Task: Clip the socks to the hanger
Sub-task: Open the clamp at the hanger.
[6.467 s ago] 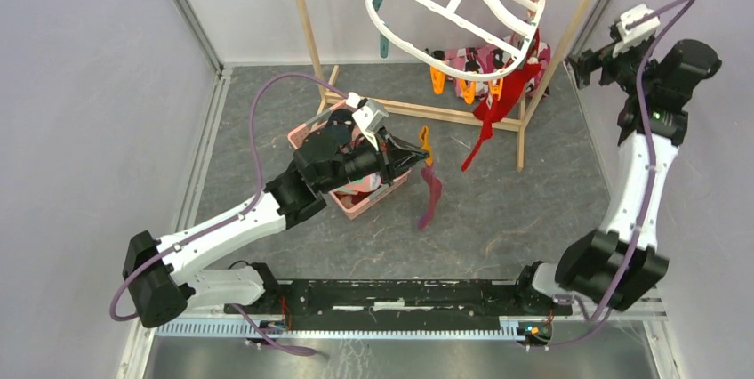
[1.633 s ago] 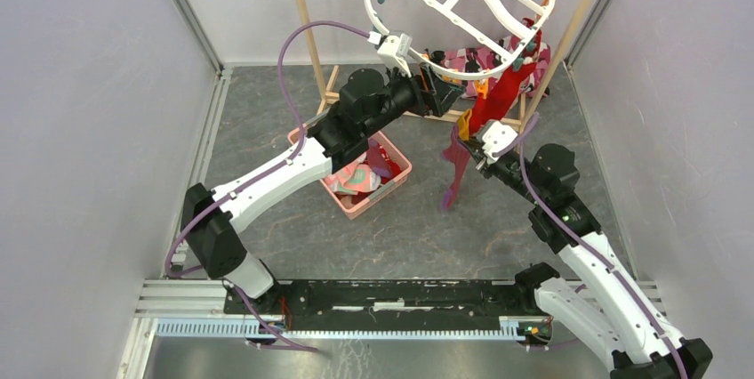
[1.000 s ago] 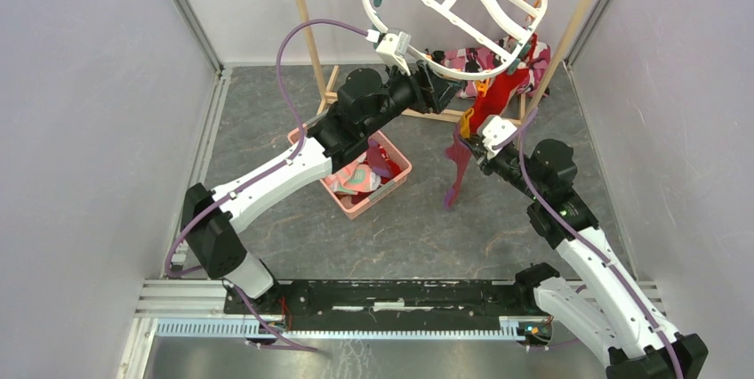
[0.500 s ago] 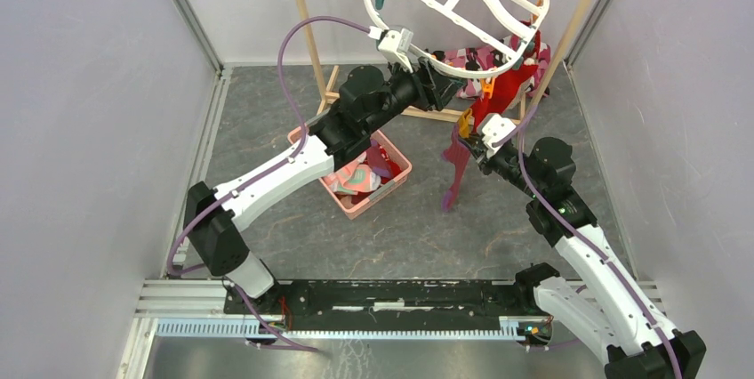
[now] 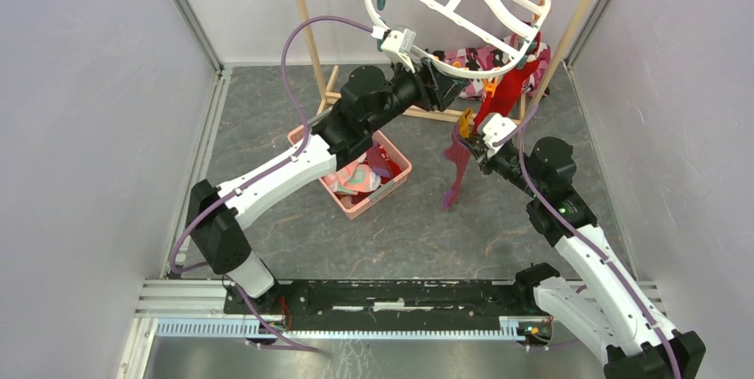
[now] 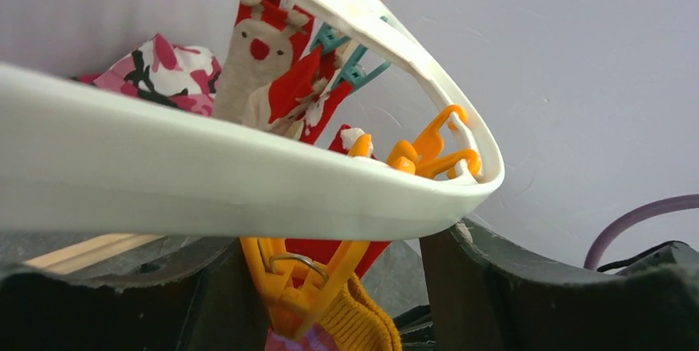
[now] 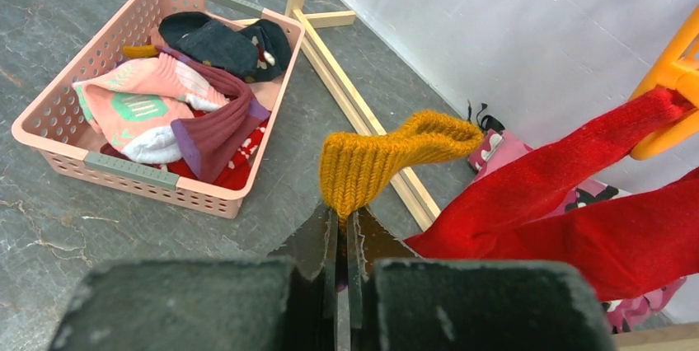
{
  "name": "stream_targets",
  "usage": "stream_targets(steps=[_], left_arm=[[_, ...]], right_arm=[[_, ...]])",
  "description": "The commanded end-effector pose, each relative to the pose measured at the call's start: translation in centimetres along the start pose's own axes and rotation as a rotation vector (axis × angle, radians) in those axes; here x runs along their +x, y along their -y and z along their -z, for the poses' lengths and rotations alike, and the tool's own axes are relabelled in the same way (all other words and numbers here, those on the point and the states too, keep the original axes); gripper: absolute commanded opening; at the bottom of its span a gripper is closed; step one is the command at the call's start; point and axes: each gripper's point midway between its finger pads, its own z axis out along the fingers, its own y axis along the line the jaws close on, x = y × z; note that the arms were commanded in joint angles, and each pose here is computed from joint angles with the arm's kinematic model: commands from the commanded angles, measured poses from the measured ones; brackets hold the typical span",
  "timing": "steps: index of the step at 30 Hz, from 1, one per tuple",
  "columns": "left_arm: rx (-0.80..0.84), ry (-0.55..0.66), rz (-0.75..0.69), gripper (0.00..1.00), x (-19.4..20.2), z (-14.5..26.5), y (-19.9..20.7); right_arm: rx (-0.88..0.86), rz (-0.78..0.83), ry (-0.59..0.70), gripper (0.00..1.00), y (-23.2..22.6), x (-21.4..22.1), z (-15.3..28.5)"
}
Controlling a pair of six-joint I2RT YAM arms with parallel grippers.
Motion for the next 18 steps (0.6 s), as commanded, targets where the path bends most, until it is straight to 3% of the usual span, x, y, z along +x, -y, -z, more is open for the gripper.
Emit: stream_targets(steps=[1,18], left_arm=[[0.1,0.096,-0.068,0.67,-2.7,0.4,2.5],[0.148,0.133,-0.094,0.66,-2.2,1.8,3.9]], right_arm=[[0.018,0.014,0.073,0.0,0.9,-2.8,0.0],[0.014,0.007,0.075,0.0,0.9,-2.8,0.0]])
